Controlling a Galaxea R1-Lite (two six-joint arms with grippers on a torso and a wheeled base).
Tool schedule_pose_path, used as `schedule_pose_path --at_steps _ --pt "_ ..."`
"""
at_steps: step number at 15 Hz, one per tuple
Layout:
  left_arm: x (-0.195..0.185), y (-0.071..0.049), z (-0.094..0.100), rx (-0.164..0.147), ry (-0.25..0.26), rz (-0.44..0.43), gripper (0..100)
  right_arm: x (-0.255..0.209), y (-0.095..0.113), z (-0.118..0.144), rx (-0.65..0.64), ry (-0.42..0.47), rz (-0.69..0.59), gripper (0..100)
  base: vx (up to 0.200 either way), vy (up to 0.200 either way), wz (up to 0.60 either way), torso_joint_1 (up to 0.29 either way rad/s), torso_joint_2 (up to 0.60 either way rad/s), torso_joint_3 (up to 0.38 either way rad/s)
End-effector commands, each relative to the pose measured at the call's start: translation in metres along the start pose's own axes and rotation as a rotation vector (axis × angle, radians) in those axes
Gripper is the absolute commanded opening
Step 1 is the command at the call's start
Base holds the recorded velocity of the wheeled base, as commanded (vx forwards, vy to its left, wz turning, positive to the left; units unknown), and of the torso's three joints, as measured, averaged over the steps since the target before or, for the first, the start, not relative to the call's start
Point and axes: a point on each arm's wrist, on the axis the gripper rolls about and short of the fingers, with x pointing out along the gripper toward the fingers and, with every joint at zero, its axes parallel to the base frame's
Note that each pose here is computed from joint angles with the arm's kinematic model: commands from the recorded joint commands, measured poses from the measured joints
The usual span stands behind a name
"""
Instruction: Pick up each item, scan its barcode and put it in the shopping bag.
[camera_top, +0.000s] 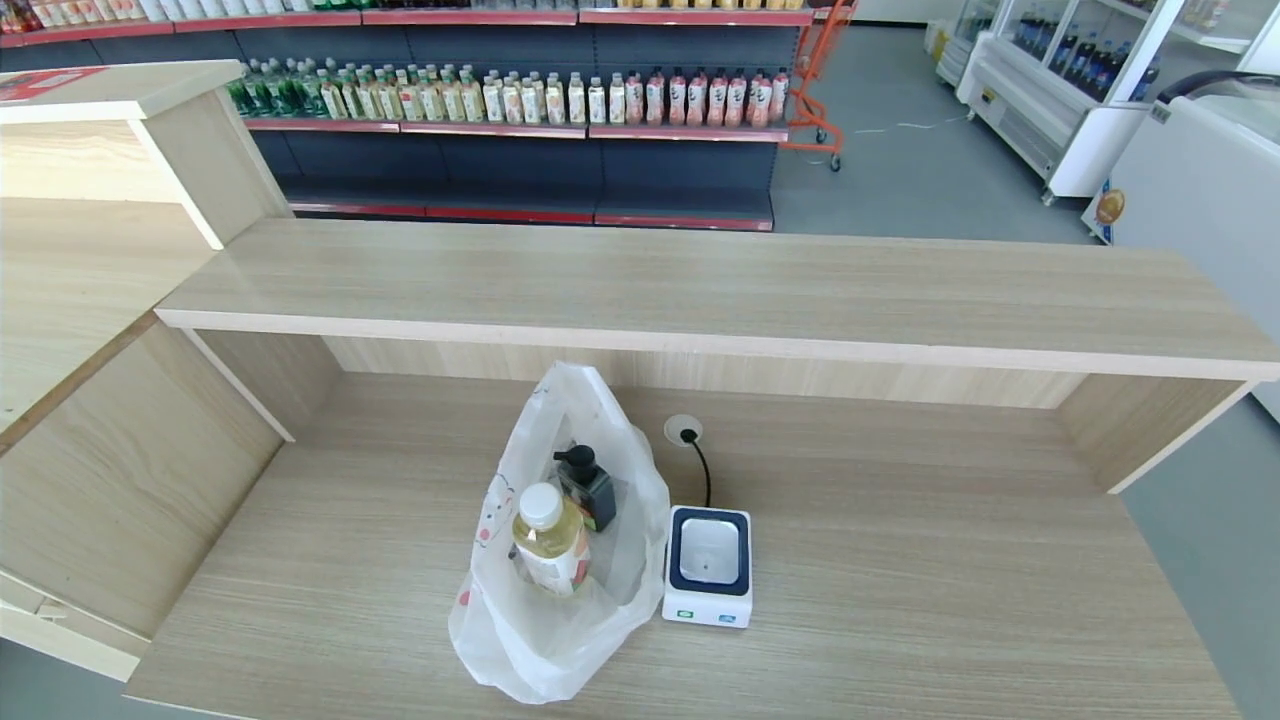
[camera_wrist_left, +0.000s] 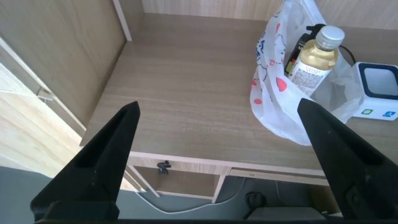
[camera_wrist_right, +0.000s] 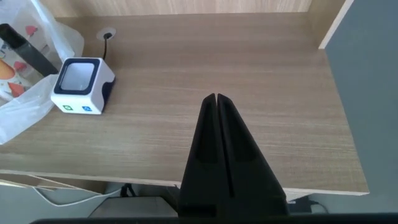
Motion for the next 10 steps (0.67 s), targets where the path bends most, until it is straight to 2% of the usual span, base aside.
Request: schedule_pose_path --at_steps 1,10 --pt "0.0000 0.0000 0.0000 0.000 -0.001 0.000 100 0.0002 0.0000 0.0000 0.000 0.004 0.001 0 0.000 0.000 0.00 0.000 0.00 0.000" --pt "0.0000 0.0000 0.0000 0.000 -0.001 0.000 100 0.0002 0.0000 0.0000 0.000 0.004 0.001 0 0.000 0.000 0.00 0.000 0.00 0.000"
